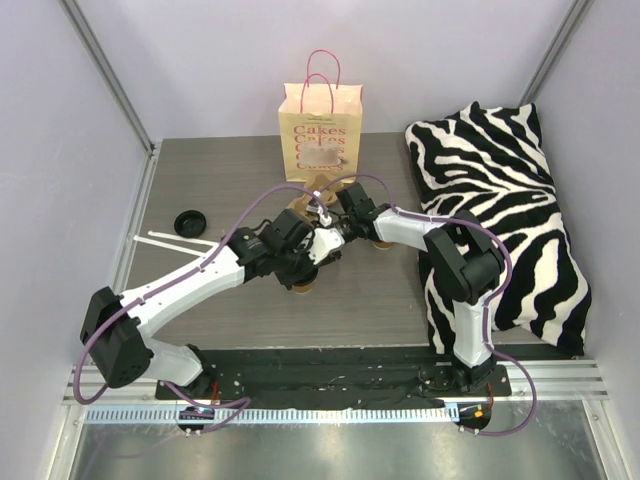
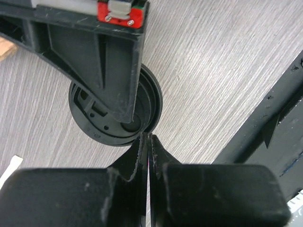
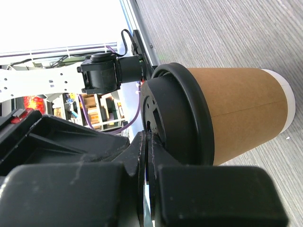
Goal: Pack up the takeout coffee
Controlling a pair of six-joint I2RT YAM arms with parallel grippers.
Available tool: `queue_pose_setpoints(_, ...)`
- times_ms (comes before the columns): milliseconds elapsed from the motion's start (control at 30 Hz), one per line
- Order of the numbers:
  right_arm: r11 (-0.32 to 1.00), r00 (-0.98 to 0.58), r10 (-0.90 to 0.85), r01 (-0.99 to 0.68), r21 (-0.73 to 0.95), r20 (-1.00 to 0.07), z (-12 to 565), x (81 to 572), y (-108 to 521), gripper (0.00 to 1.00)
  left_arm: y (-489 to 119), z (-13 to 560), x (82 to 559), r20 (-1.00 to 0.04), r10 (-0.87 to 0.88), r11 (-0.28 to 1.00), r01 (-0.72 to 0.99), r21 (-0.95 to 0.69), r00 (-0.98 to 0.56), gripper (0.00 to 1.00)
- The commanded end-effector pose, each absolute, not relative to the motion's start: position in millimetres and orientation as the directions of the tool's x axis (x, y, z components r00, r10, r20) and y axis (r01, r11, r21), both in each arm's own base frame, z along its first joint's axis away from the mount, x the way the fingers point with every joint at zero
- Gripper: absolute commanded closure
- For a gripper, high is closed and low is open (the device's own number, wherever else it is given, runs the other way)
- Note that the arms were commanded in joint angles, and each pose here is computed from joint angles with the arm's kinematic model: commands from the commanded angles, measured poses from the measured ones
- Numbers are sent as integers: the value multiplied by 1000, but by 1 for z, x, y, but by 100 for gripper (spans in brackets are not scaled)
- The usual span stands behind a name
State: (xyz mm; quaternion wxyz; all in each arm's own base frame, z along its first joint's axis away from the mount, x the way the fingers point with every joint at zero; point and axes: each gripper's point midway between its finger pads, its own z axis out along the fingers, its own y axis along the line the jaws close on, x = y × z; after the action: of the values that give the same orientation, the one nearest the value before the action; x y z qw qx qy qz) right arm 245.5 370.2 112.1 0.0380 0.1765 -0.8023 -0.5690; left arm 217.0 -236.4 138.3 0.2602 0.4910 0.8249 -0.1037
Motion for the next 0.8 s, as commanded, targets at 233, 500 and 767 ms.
queue_pose_setpoints(233,481,-963,-257,-204,853,-85,49,259,360,99,-248,121,225,-552,770,451,885,114,-321,98)
queue_pose_setpoints(500,503,-966,-247,-192,842,-73,38,260,354,99,-229,67,218,-446,819,447,889,102,-361,100)
queue_pose_setpoints(767,510,-967,-247,-187,839,-65,33,260,354,99,-213,49,212,-385,837,454,886,93,-388,100)
